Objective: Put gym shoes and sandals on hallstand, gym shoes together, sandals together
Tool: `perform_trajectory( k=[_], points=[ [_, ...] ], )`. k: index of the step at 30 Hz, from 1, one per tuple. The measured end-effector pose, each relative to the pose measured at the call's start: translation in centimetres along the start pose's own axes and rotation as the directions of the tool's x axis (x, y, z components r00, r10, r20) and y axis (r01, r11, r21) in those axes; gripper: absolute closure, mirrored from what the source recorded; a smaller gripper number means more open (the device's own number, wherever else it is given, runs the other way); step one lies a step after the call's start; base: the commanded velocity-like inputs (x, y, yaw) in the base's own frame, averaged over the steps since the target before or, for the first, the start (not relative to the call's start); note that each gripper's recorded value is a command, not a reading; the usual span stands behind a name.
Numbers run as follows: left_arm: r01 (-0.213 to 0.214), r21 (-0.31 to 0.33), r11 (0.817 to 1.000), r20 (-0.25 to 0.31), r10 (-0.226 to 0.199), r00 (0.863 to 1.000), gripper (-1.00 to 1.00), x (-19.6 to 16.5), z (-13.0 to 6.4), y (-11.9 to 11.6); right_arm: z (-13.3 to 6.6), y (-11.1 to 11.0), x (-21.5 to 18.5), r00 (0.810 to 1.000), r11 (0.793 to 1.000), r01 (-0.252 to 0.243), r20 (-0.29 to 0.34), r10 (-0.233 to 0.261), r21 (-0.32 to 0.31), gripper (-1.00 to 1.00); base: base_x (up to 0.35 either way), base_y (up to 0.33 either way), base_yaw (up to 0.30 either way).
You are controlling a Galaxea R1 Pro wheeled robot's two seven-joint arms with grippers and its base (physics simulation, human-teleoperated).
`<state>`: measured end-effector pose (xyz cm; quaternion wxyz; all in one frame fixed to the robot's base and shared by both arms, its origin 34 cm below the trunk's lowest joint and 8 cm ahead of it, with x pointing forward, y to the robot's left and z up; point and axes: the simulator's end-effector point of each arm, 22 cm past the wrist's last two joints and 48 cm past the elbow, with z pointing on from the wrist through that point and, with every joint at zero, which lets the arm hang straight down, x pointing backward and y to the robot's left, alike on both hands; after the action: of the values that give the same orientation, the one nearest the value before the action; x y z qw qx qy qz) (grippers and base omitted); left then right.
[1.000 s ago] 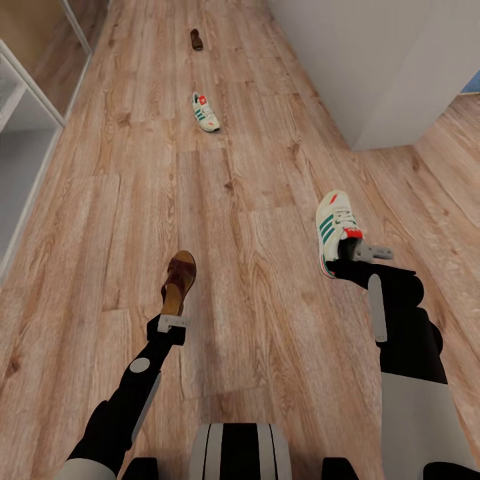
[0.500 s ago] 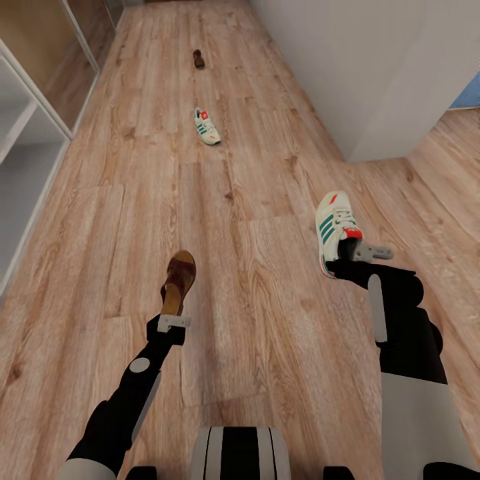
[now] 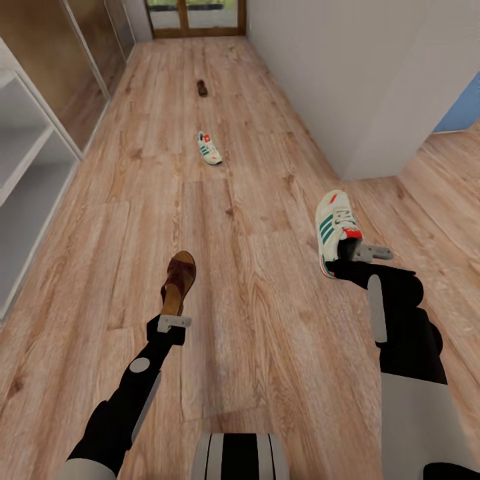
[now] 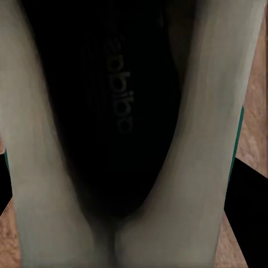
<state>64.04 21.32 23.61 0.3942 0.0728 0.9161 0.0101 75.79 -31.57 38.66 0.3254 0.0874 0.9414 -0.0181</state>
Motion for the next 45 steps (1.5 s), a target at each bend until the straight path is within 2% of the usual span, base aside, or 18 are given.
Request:
perform_trajectory(
  k=[2,5,8,13,21,26,29,34,36,38,39,40,45],
  points=[
    [0.0,-0.002,1.0,0.012,0.0,1.0,1.0,-0.7,-0.2,0.1,-0.5,0.0,-0.9,1.0,1.0,-0.001,0.026,0.001,-0.002,1.0,0.0,0.0,0.0],
    [-0.001,-0.004,1.0,0.028,0.001,1.0,1.0,-1.7,-0.6,0.2,-1.5,0.1,-3.8,0.991,1.0,-0.002,0.136,0.002,-0.003,1.0,0.0,0.0,0.0],
    [-0.001,-0.006,1.0,0.045,0.001,0.999,1.0,-2.7,-1.0,0.3,-2.9,0.1,-7.1,0.964,1.0,-0.003,0.266,0.005,-0.005,1.0,0.0,0.0,0.0],
    [-0.001,-0.01,1.0,0.074,0.001,0.997,1.0,-4.4,-1.7,0.5,-5.0,0.2,-9.9,0.934,1.0,-0.006,0.358,0.009,-0.01,1.0,0.0,0.0,0.0],
    [0.001,-0.015,1.0,0.12,0.001,0.993,1.0,-7.1,-2.9,0.8,-7.7,0.2,-12.3,0.911,1.0,-0.01,0.412,0.016,-0.018,1.0,0.0,0.0,0.0],
    [0.036,-0.008,0.999,0.148,-0.035,0.988,1.0,-8.7,-3.6,0.9,-9.4,0.3,-13.5,0.899,1.0,-0.012,0.438,0.02,-0.023,1.0,0.0,0.0,0.0],
    [0.042,-0.009,0.999,0.177,-0.04,0.983,1.0,-10.3,-4.3,1.1,-10.2,0.4,-14.0,0.894,1.0,-0.012,0.447,0.023,-0.027,1.0,0.0,0.0,0.0],
    [0.049,-0.014,0.999,0.246,-0.043,0.968,1.0,-13.8,-5.8,1.6,-8.6,0.4,-12.1,0.916,1.0,-0.012,0.4,0.022,-0.027,1.0,0.0,0.0,0.0],
    [0.054,-0.013,0.998,0.261,-0.049,0.964,1.0,-14.6,-6.3,1.6,-9.0,0.5,-12.6,0.904,0.999,-0.013,0.427,0.026,-0.032,1.0,0.0,0.0,0.0],
    [0.067,-0.009,0.998,0.274,-0.062,0.96,1.0,-15.5,-6.8,1.7,-9.7,0.5,-13.6,0.882,0.999,-0.015,0.471,0.03,-0.036,1.0,0.0,0.0,0.0],
    [0.084,-0.001,0.996,0.283,-0.08,0.956,1.0,-16.3,-7.2,1.7,-10.0,0.6,-14.2,0.863,0.999,-0.015,0.505,0.032,-0.038,1.0,0.0,0.0,0.0],
    [0.096,0.004,0.995,0.291,-0.093,0.952,1.0,-17.0,-7.7,1.7,-10.2,0.6,-14.5,0.853,0.999,-0.015,0.52,0.033,-0.04,1.0,0.0,0.0,0.0],
    [0.115,0.015,0.993,0.323,-0.114,0.939,1.0,-19.7,-9.4,1.9,-11.5,0.6,-15.6,0.831,0.999,-0.016,0.555,0.039,-0.046,1.0,0.0,0.0,0.0]
  ],
)
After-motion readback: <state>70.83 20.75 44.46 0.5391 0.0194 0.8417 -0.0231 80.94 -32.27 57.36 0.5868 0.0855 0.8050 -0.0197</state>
